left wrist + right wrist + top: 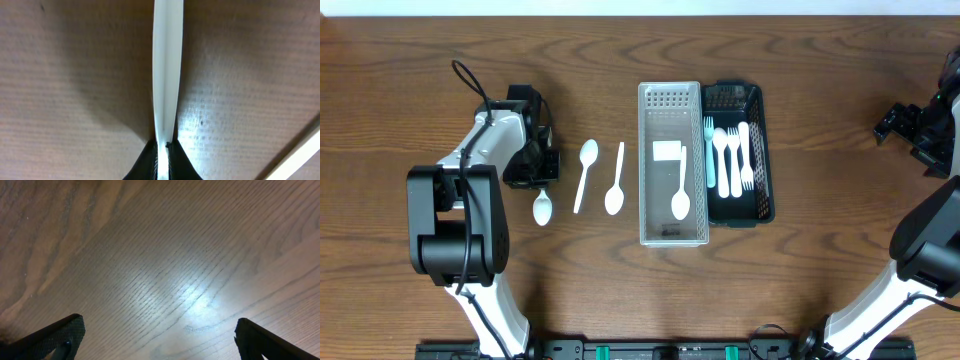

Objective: Pack container
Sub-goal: 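Lift the spoon and drop it into the grey basket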

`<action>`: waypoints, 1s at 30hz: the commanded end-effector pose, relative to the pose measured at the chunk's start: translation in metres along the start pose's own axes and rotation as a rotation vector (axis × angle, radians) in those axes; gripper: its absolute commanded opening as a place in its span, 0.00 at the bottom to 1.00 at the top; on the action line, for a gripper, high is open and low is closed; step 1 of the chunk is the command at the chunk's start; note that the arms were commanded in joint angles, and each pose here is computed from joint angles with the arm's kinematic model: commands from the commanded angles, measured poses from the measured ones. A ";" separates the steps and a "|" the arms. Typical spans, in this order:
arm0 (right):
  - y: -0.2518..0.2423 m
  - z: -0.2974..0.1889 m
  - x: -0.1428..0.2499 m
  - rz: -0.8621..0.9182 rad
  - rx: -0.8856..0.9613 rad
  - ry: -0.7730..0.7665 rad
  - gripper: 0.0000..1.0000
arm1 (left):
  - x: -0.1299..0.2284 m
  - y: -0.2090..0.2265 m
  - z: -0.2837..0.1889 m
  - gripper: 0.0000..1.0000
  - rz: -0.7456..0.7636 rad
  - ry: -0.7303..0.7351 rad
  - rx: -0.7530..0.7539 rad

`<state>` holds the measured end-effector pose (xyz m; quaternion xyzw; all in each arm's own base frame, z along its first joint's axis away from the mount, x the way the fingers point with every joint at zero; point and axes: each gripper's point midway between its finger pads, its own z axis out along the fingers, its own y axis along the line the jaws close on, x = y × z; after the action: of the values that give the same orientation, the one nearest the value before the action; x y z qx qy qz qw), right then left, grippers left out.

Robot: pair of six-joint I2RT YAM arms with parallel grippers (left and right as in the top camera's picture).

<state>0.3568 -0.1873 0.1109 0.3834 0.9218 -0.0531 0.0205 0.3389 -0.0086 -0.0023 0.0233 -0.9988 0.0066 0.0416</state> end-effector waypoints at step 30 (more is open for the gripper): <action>0.002 -0.002 0.000 -0.017 0.000 -0.009 0.99 | 0.028 -0.248 -0.179 0.45 0.234 -0.400 0.437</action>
<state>0.3568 -0.1873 0.1109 0.3834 0.9218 -0.0531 0.0205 0.3389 -0.2477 0.1847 -0.0954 -0.9566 0.2154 -0.1713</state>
